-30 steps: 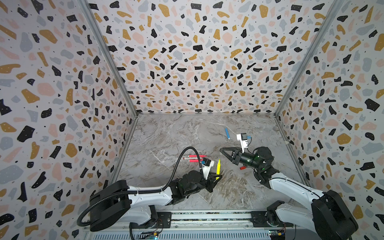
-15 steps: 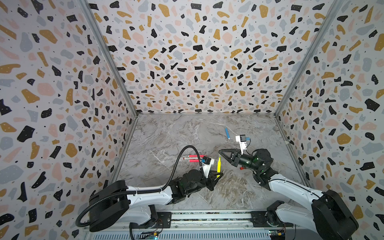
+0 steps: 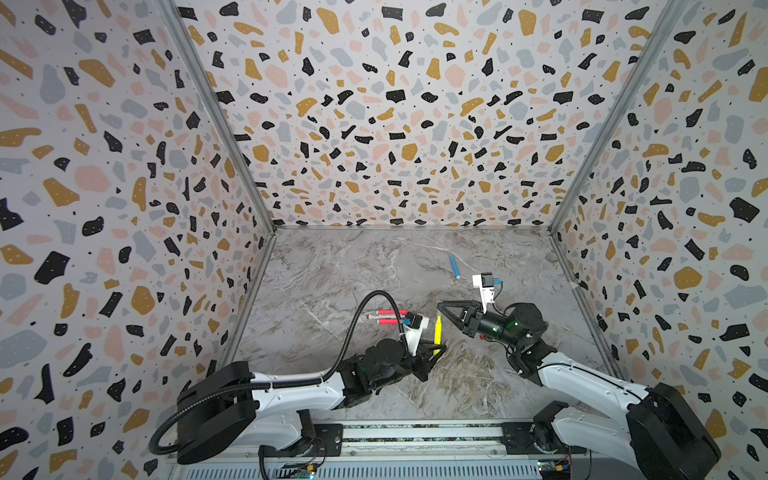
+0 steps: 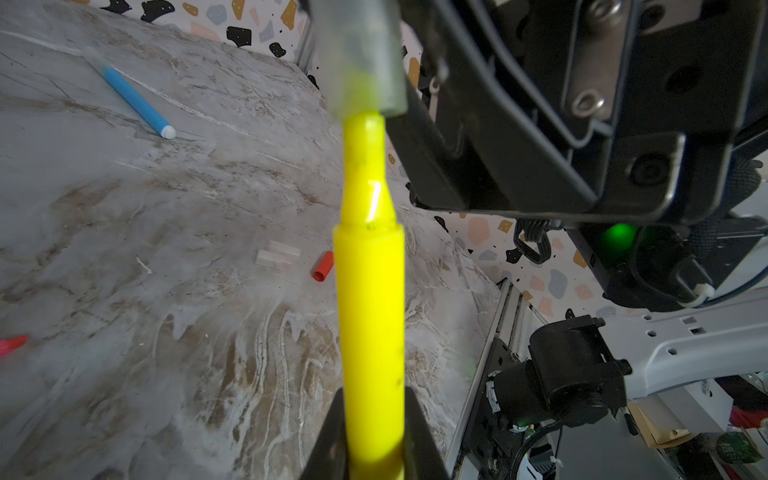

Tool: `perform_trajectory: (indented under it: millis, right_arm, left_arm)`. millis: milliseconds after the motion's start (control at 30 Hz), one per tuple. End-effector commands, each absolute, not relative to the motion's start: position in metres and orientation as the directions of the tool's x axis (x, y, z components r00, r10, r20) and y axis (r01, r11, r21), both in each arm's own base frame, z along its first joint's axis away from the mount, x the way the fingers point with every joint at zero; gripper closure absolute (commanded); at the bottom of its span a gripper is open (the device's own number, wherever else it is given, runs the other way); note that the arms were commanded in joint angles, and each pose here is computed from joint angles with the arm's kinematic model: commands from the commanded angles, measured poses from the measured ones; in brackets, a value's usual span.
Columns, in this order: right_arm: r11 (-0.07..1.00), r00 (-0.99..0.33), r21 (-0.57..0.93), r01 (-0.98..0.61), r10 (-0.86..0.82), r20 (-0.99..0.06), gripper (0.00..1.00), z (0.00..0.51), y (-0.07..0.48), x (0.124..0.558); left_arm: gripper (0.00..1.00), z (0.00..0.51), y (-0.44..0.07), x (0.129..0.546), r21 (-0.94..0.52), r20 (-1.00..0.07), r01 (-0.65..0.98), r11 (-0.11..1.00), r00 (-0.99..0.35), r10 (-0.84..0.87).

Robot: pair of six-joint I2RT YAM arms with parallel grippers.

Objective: Insert the pens into the pen caps
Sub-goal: 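Slide the clear cap down over the highlighter tip with the right gripper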

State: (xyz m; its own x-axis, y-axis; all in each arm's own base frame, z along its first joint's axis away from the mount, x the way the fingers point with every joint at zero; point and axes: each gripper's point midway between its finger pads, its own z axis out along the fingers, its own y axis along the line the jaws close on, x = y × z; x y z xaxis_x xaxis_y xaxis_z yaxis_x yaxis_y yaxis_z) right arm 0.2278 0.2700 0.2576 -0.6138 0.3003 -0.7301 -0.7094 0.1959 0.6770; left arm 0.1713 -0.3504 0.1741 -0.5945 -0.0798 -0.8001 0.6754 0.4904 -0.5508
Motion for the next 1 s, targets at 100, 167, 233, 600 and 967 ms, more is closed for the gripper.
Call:
perform_trajectory:
  millis: [100, 167, 233, 600, 967]
  right_arm:
    - [0.136, -0.597, 0.655, -0.744, 0.305, -0.742, 0.90, 0.263, 0.271, 0.208]
    - [0.124, -0.597, 0.651, -0.749, 0.302, -0.743, 0.90, 0.261, 0.272, 0.204]
    - [0.115, -0.597, 0.650, -0.751, 0.303, -0.743, 0.90, 0.260, 0.273, 0.202]
    - [0.066, -0.567, 0.596, -0.800, 0.241, -0.788, 0.86, 0.255, 0.281, 0.181]
    - [-0.038, -0.518, 0.518, -0.855, 0.112, -0.848, 0.82, 0.262, 0.290, 0.157]
  left_arm:
    - [1.00, 0.227, -0.356, 0.178, -0.547, -0.832, 0.712, 0.441, -0.521, -0.190]
    - [1.00, 0.234, -0.356, 0.178, -0.550, -0.832, 0.716, 0.430, -0.514, -0.208]
    - [1.00, 0.240, -0.357, 0.178, -0.552, -0.832, 0.720, 0.420, -0.509, -0.222]
    - [1.00, 0.270, -0.354, 0.179, -0.545, -0.838, 0.745, 0.385, -0.464, -0.288]
    - [1.00, 0.297, -0.344, 0.158, -0.494, -0.856, 0.826, 0.272, -0.408, -0.316]
